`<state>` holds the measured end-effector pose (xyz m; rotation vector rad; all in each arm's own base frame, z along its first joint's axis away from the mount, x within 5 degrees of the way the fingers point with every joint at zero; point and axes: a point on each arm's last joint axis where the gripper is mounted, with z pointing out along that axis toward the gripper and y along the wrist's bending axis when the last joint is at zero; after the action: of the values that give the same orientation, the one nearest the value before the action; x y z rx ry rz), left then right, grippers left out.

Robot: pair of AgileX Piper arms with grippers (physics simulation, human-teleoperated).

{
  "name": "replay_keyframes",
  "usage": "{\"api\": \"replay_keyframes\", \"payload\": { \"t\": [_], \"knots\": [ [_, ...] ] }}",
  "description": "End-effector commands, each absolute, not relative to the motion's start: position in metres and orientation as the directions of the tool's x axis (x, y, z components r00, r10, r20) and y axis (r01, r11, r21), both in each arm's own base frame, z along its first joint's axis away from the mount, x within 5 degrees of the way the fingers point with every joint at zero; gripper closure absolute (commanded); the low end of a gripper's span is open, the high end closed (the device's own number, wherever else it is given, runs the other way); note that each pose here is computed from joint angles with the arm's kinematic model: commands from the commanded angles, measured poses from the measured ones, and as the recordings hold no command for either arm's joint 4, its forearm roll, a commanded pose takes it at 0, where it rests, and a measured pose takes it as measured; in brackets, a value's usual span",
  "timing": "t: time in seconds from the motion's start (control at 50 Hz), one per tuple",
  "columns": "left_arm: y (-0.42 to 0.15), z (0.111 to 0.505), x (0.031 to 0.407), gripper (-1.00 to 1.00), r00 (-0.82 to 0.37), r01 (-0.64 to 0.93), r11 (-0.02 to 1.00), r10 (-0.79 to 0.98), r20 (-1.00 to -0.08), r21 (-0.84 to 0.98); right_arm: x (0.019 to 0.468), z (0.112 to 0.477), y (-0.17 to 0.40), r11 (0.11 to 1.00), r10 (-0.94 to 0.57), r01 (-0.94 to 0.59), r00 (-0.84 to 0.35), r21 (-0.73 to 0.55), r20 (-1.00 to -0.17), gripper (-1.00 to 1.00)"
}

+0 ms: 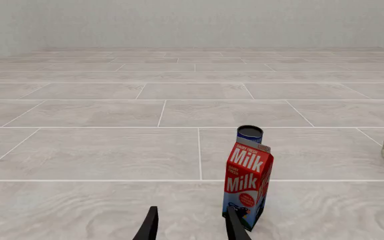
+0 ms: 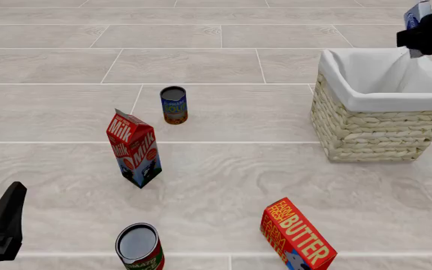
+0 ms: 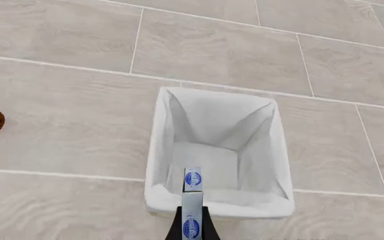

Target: Pick the cream cheese and place it in the basket.

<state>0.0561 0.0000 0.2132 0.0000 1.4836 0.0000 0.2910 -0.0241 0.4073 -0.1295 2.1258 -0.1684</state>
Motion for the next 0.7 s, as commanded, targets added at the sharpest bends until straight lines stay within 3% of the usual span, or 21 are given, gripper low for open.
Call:
{"api": "replay_keyframes", "payload": {
  "t": [0.02,0.28,0.7],
  "knots": [
    [0.000,0.213,0.056,-1.00,0.087,0.000,1.000,0.000,-0.996,0.000,0.316,0.401,-0.036,0.981,-0.170,-0.031,-0.600,-0.190,-0.782,1.00],
    [0.000,0.213,0.056,-1.00,0.087,0.000,1.000,0.000,-0.996,0.000,0.346,0.413,-0.049,0.979,-0.170,-0.020,-0.625,-0.201,-0.762,1.00],
    [0.000,0.213,0.056,-1.00,0.087,0.000,1.000,0.000,-0.996,0.000,0.396,0.373,-0.066,0.977,-0.182,-0.065,-0.747,-0.203,-0.640,1.00]
  ]
}}
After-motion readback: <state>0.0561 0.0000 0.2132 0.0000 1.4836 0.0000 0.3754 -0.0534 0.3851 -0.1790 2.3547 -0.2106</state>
